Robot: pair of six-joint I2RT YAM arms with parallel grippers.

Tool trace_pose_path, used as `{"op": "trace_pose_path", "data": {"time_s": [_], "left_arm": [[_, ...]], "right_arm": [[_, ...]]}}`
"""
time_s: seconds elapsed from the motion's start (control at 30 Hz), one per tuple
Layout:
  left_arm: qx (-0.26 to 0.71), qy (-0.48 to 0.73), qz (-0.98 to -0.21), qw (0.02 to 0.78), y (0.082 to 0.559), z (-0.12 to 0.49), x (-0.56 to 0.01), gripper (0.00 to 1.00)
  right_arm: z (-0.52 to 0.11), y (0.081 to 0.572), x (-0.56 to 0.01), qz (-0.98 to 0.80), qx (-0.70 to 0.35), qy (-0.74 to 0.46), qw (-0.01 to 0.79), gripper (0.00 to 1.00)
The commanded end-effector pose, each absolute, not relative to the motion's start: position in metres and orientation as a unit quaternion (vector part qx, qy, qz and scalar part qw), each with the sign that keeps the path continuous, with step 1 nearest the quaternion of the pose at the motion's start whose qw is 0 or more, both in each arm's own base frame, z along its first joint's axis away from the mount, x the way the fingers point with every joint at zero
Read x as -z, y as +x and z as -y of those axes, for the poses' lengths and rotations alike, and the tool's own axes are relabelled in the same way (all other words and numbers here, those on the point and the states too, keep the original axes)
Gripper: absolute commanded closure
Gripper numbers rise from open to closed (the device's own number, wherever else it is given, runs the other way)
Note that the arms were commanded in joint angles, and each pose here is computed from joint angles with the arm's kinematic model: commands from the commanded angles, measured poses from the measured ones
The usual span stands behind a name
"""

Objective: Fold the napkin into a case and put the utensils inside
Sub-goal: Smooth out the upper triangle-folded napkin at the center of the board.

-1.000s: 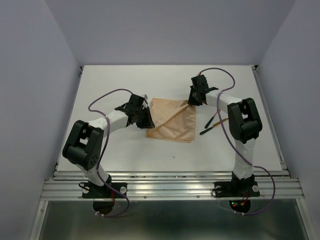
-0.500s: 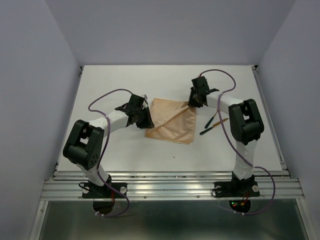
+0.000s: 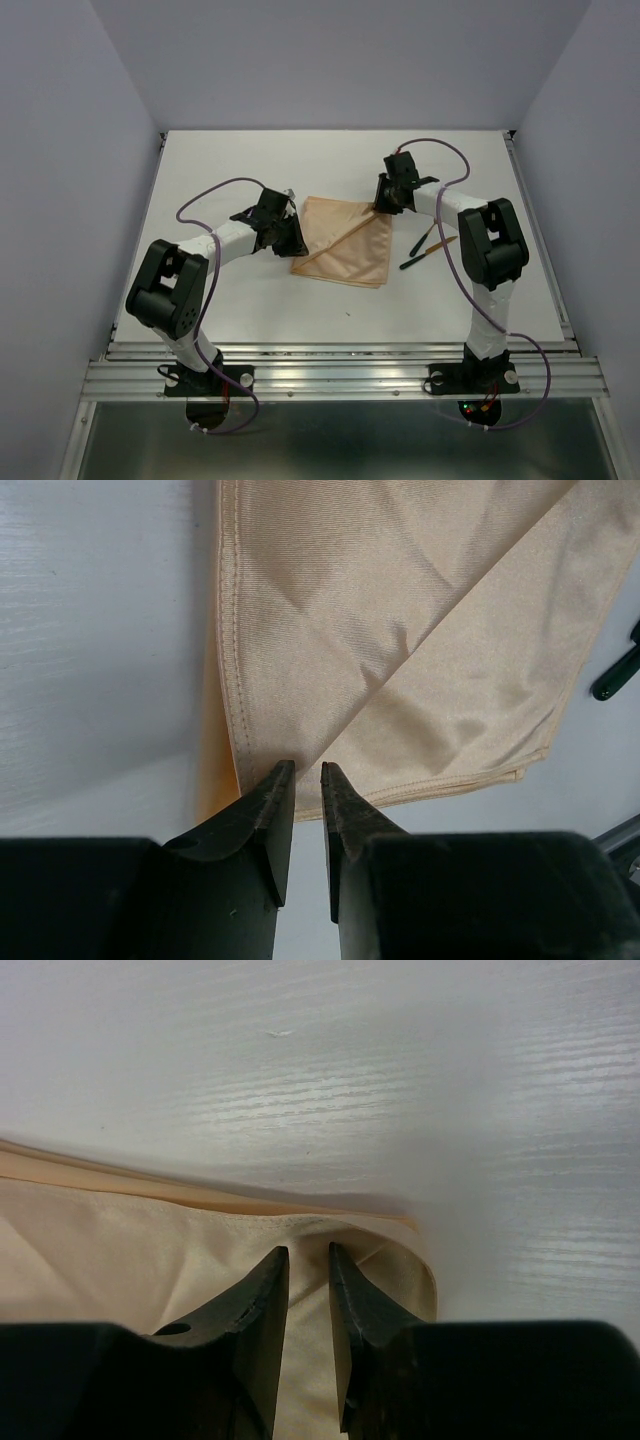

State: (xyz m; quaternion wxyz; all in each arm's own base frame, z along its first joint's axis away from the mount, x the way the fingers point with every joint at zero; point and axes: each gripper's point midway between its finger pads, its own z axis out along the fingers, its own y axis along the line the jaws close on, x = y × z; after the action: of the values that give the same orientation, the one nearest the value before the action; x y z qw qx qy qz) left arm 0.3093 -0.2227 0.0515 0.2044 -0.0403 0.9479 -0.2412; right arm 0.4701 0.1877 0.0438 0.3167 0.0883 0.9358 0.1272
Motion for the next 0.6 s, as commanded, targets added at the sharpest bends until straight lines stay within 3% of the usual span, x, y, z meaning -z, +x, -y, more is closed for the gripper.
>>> {"op": "trace_pose_path", "data": {"time_s": [0.0, 0.27, 0.57], "left_arm": [[0.242, -0.038, -0.945, 0.216, 0.314, 0.223, -0.056, 0.72], [0.242, -0.04, -0.945, 0.216, 0.314, 0.224, -0.056, 0.72], [0.239, -0.038, -0.947, 0.21, 0.314, 0.223, -0.05, 0.72]], "right_arm": [[-0.204, 0.492, -0.091, -0.91, -0.171, 0.082, 0.369, 0.72], [-0.172, 0.492, -0.085, -0.914, -0.089, 0.101, 0.382, 0.68], [-0.178, 0.496, -0.086, -0.916, -0.095, 0.08, 0.38, 0.57]]}}
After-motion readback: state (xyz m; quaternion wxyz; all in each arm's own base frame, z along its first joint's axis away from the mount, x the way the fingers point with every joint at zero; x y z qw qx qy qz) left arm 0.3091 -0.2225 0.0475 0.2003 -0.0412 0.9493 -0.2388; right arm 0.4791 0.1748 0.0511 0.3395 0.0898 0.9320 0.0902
